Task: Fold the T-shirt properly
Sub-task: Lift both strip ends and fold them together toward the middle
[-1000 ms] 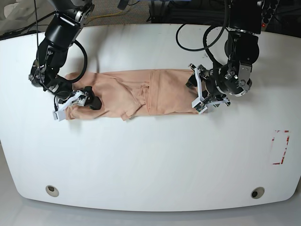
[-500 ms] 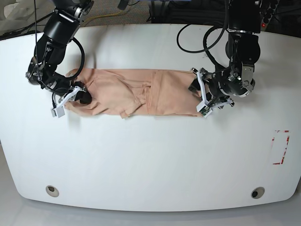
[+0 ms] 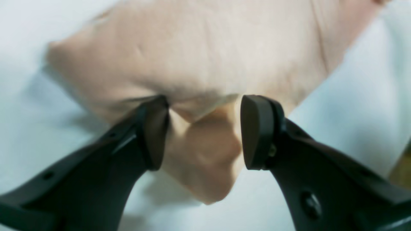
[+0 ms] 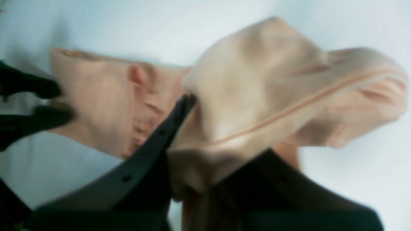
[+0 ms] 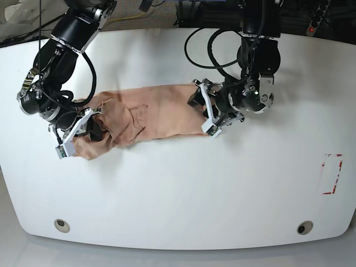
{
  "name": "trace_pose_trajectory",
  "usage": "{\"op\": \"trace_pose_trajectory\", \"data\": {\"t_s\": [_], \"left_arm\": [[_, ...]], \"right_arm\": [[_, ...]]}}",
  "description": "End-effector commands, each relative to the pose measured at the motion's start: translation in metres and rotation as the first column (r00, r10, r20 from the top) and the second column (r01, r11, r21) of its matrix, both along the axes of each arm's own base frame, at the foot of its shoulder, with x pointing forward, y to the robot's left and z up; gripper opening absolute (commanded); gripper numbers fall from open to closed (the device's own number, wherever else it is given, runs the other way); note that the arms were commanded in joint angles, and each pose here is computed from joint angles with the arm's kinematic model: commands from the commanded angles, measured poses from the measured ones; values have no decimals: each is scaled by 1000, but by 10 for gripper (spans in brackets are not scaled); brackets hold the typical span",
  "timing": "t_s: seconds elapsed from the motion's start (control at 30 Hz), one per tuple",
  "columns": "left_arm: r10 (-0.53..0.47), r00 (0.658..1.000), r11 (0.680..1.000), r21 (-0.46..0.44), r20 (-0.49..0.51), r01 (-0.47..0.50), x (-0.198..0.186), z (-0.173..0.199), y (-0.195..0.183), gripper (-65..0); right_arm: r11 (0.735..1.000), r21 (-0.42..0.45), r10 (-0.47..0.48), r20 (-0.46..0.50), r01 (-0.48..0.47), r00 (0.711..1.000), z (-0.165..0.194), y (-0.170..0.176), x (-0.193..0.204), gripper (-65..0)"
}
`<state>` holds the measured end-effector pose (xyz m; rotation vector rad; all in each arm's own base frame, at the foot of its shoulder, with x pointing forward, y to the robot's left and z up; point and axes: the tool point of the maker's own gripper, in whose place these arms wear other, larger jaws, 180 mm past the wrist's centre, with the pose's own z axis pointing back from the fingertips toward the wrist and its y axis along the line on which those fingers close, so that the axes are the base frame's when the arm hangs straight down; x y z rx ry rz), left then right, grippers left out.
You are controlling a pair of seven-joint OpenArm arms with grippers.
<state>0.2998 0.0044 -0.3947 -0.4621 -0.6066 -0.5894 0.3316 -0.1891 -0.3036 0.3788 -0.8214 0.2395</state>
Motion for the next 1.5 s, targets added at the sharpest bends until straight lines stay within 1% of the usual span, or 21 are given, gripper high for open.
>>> {"op": "trace_pose_trajectory", "data": {"t_s": [0.0, 0.13, 0.2, 0.27, 0.37, 0.43, 0.53, 0.77, 0.9, 0.97, 1.03, 1.1, 1.17, 1.23, 1.3, 1.37, 1.43, 1.47], "left_arm": [[-1, 1000, 998, -58, 18, 2, 14, 10, -18, -319], [-1, 999, 997, -82, -47, -3, 11, -4, -29, -319], [20, 998, 996, -86, -58, -24, 12, -4, -29, -319], [49, 997, 994, -91, -66, -55, 14, -3, -28, -319], [55, 996, 994, -92, -68, -61, 14, -3, -28, -319], [55, 996, 994, -92, -68, -61, 14, -3, -28, -319], [55, 996, 994, -92, -70, -61, 14, -4, -28, -319], [56, 996, 994, -93, -67, -62, 14, -3, -28, -319], [55, 996, 994, -96, -64, -61, 15, -2, -28, -319], [50, 997, 994, -99, -56, -55, 15, -1, -28, -319], [38, 999, 992, -119, -21, -41, 18, 9, -28, -319], [53, 999, 987, -149, 8, -51, 23, 17, -27, -319], [66, 998, 985, -163, 17, -63, 25, 19, -25, -319], [72, 997, 984, -167, 24, -67, 27, 21, -23, -319], [74, 997, 983, -169, 26, -69, 27, 22, -22, -319], [85, 996, 982, -171, 26, -79, 28, 22, -19, -319], [103, 994, 980, -174, 23, -98, 29, 21, -13, -319], [120, 993, 977, -178, 21, -114, 31, 21, -10, -319]], "right_arm": [[995, 34, 86, 107, -90, 990, 28, 29, 10, -645], [984, 74, 150, 123, -160, 981, 31, 61, 9, -644], [978, 97, 172, 113, -183, 979, 26, 75, 5, -644], [967, 112, 215, 112, -227, 970, 25, 95, 4, -644], [961, 90, 253, 87, -261, 963, 16, 109, 2, -644], [957, 81, 272, 97, -280, 957, 15, 118, 3, -644], [942, 77, 318, 114, -328, 941, 11, 140, -1, -642], [916, 65, 391, 75, -396, 917, -5, 165, -8, -642], [899, 92, 421, 88, -428, 903, -8, 181, -10, -642], [896, 110, 423, 82, -430, 902, -12, 185, -10, -642], [894, 129, 424, 67, -429, 903, -19, 187, -11, -642], [892, 146, 424, 56, -428, 904, -22, 188, -11, -634], [891, 148, 425, 53, -428, 903, -23, 188, -12, -591], [891, 148, 425, 53, -428, 903, -23, 188, -12, -460], [891, 147, 425, 55, -429, 903, -23, 188, -12, -357], [891, 146, 425, 56, -429, 903, -22, 188, -11, -216], [891, 150, 426, 59, -430, 903, -21, 190, -11, -130], [888, 156, 426, 69, -432, 902, -18, 194, -9, -105]]}}
